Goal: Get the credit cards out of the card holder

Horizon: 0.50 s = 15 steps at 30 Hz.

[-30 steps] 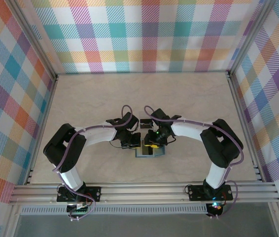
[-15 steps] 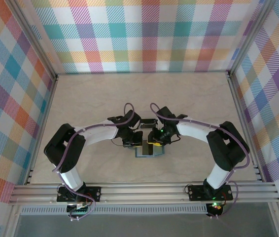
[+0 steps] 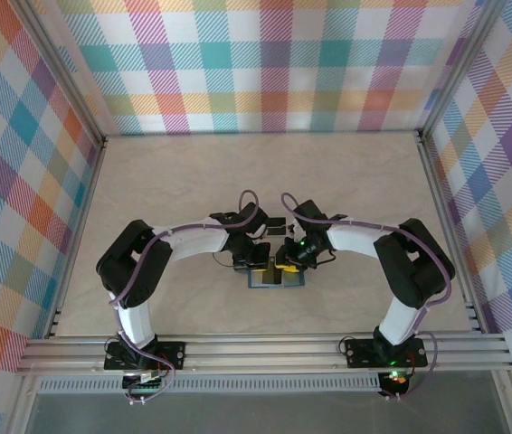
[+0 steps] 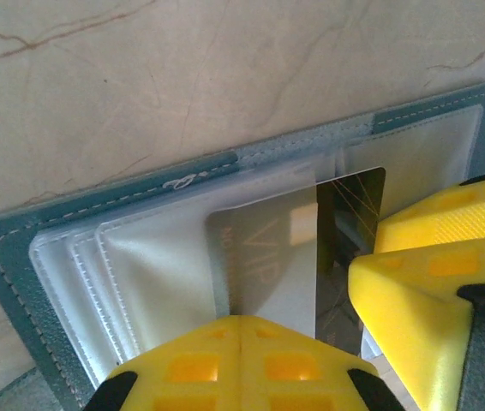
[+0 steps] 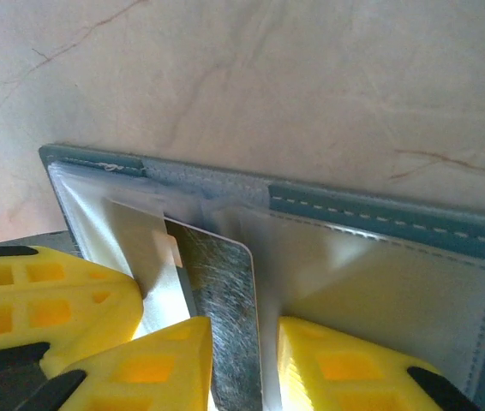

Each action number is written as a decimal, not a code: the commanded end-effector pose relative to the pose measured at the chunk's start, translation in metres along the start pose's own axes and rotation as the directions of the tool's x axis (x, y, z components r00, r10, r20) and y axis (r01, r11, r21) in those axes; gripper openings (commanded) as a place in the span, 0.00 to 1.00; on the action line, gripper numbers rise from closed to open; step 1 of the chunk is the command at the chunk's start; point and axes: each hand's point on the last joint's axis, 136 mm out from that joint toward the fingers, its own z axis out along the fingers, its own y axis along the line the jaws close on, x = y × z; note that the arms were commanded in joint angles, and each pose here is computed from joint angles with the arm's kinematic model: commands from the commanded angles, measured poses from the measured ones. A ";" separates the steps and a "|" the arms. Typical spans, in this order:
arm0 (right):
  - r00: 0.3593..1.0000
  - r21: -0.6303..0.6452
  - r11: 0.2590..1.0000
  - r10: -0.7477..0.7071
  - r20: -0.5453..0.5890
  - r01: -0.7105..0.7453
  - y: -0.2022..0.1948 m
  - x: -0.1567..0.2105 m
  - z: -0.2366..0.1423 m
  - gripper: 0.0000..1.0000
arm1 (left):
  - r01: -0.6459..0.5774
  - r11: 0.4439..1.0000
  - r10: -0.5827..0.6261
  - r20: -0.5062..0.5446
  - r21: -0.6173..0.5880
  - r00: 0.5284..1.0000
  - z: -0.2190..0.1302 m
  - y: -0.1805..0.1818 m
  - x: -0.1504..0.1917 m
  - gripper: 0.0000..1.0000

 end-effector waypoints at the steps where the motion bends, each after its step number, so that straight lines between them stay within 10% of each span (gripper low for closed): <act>1: 0.999 -0.084 0.996 -0.003 -0.042 -0.001 0.001 0.005 0.010 0.25 | 0.004 0.992 -0.014 -0.084 -0.127 0.996 0.016 0.033 0.023 0.00; 15: 1.000 -0.227 0.974 0.009 -0.014 -0.012 0.011 0.001 0.001 0.12 | 0.010 0.989 -0.021 -0.075 -0.146 0.997 0.016 0.038 0.025 0.00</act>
